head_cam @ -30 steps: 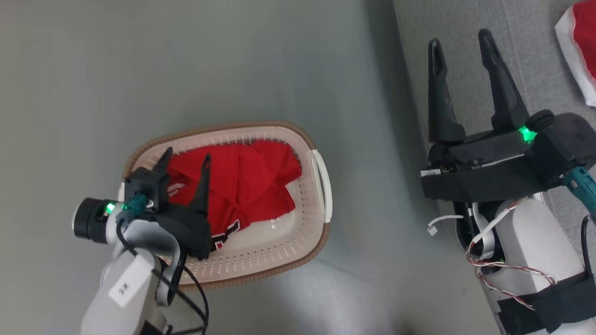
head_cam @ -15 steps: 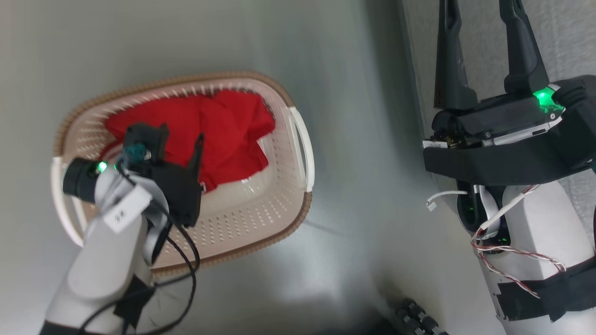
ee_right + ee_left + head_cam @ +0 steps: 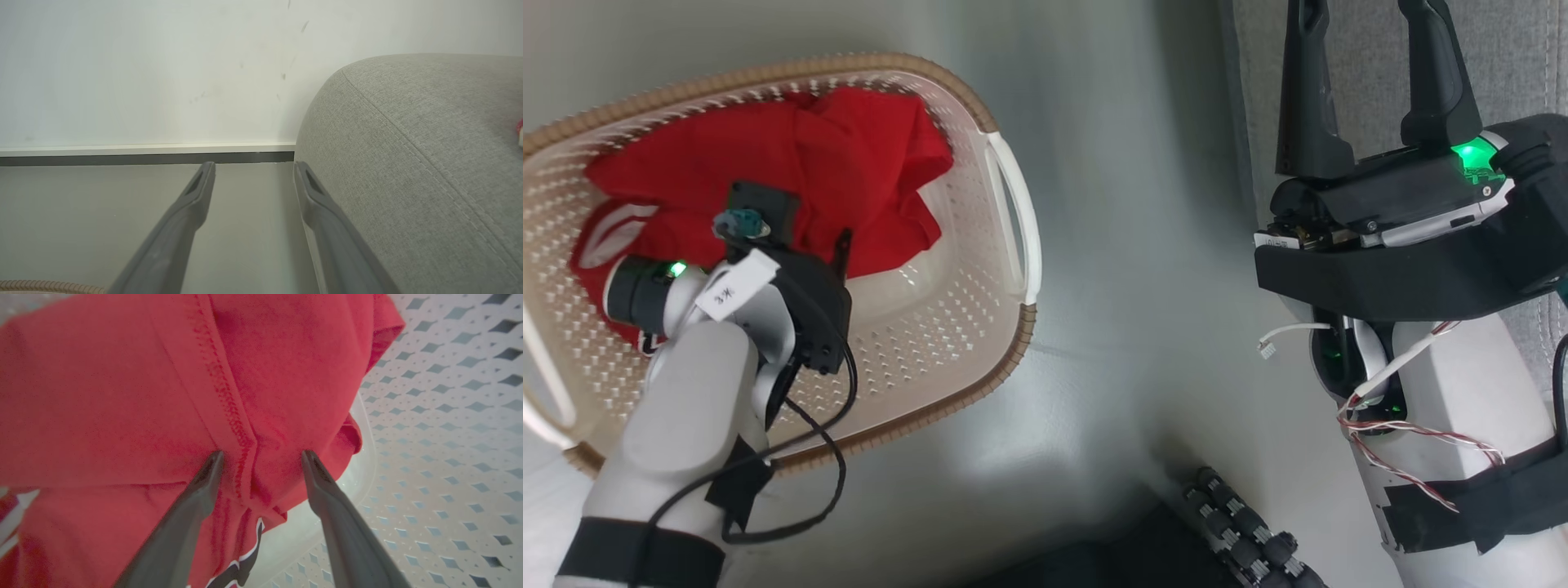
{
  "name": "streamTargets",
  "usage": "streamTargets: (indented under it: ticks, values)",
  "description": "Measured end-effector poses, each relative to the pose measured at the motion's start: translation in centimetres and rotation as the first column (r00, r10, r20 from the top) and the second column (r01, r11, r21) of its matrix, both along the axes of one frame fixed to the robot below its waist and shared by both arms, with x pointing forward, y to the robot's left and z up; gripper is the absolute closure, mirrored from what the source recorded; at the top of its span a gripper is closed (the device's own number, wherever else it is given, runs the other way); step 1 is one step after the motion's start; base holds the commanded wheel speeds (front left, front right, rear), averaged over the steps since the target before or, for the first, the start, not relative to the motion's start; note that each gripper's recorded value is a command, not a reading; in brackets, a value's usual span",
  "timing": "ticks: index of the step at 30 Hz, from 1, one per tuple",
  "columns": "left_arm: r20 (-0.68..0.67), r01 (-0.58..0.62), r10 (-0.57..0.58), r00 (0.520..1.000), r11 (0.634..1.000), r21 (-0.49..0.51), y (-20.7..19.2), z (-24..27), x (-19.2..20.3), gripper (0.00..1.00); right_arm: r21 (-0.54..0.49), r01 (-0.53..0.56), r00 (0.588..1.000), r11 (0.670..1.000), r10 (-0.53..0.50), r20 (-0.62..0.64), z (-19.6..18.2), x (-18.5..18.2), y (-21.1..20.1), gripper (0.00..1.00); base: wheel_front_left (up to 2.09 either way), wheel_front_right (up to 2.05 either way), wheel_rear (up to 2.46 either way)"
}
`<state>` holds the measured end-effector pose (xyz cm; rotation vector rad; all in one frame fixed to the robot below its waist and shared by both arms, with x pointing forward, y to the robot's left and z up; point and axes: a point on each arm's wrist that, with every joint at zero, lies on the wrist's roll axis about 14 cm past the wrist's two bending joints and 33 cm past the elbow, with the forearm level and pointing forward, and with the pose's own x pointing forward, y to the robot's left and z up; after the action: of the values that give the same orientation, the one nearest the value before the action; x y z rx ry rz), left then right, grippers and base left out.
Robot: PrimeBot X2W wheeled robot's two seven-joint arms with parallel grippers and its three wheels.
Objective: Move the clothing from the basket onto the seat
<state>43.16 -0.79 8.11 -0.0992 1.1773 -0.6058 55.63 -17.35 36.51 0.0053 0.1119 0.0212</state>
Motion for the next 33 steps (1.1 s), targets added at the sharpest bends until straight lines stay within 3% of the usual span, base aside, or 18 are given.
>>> streamTargets:
  ticks: [7, 8, 9, 10, 11, 22, 33]
  values:
    - [-0.069, -0.009, 0.012, 0.998, 0.999, 0.039, 0.3, -2.2, -0.9, 0.0, -0.012, 0.004, 1.0, 1.0, -0.004, -0.029, -1.6, -0.4, -0.3, 0.0, 0.0, 0.0, 0.0]
    - [-0.079, -0.01, 0.014, 0.997, 0.999, 0.048, 0.4, -2.4, -1.0, 0.36, -0.013, 0.003, 0.999, 1.0, -0.004, -0.032, -1.7, -0.5, -0.3, 0.0, 0.0, 0.0, 0.0]
    - [-0.084, -0.011, 0.016, 0.996, 0.998, 0.055, 0.5, -2.5, -1.1, 0.6, -0.013, 0.002, 0.999, 1.0, -0.003, -0.034, -1.8, -0.5, -0.2, 0.0, 0.0, 0.0, 0.0]
    - [-0.086, -0.015, 0.02, 0.996, 0.998, 0.062, 0.6, -2.6, -1.1, 0.96, -0.012, 0.0, 0.999, 1.0, -0.001, -0.034, -1.8, -0.5, -0.2, 0.0, 0.0, 0.0, 0.0]
    - [-0.089, -0.018, 0.025, 0.996, 0.997, 0.069, 0.7, -2.7, -1.0, 1.0, -0.012, -0.001, 1.0, 1.0, 0.0, -0.029, -1.8, -0.4, -0.1, 0.0, 0.0, 0.0, 0.0]
    - [-0.023, -0.049, 0.05, 0.998, 0.997, 0.052, 0.1, -1.0, 0.1, 1.0, -0.005, -0.01, 1.0, 1.0, 0.01, -0.012, -1.3, -0.1, 0.3, 0.0, 0.0, 0.0, 0.0]
    - [0.144, -0.137, 0.135, 0.98, 0.991, -0.002, 1.4, 3.4, 3.6, 1.0, -0.001, -0.053, 0.999, 0.999, 0.053, 0.013, 0.4, 0.0, 1.9, 0.0, 0.0, 0.0, 0.0]
